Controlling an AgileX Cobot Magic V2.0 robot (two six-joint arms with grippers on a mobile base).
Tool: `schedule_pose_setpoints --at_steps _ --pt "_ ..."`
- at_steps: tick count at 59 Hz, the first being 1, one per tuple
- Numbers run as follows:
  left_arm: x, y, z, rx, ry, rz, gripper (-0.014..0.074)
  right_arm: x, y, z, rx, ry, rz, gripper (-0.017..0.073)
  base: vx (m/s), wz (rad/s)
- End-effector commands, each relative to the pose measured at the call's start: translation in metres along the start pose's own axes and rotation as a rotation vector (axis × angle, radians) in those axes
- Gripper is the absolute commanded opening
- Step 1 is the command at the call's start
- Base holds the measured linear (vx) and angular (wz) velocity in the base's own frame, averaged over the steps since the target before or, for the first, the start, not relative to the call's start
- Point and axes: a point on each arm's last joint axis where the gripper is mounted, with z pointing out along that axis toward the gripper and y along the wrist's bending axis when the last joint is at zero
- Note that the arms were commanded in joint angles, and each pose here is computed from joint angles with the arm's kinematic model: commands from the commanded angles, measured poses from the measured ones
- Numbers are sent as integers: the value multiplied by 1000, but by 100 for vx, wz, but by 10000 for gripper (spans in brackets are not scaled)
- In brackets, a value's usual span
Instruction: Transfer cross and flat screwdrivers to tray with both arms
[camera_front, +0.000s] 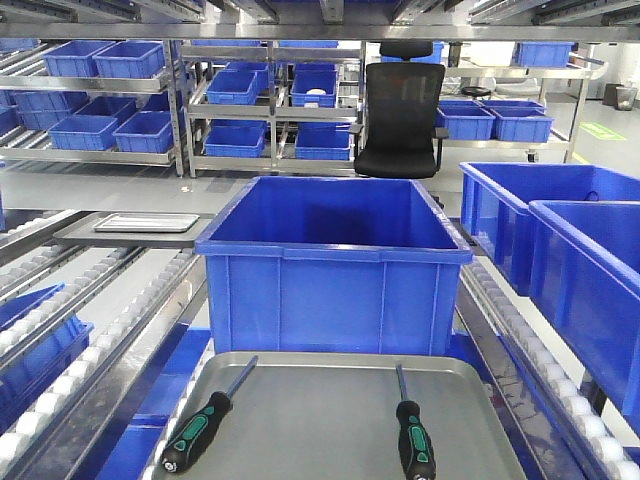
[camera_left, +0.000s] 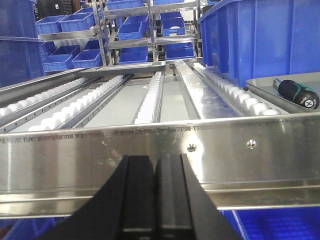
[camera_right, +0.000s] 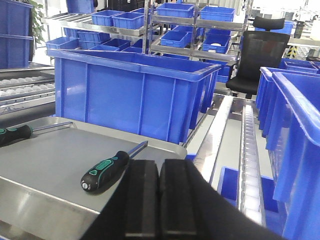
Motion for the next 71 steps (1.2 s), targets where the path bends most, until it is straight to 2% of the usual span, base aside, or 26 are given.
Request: schedule_pose_setpoints --at_steps 1,47,50,56,63,67,71 --pt "-16 1 -3 -5 -121 -18 0 -16 0 -2 0 -101 -14 -8 0 0" --pt "-16 1 -3 -5 -121 -18 0 -16 -1 -2 2 -97 -26 -8 0 0" --pt "-16 1 -3 -5 -121 -18 0 -13 0 -1 -5 -100 -7 -8 0 0" --pt "-16 1 -3 -5 -121 -18 0 15 5 5 -30 -98 44 -8 0 0" --pt "-16 1 -3 -5 -121 -18 0 69 11 9 -51 -116 102 -8 0 0" --pt "-16 1 -3 -5 -121 -18 0 96 12 7 -43 -135 129 -8 0 0" --pt "-16 1 -3 -5 -120 -18 0 101 10 2 -11 -115 142 -8 0 0"
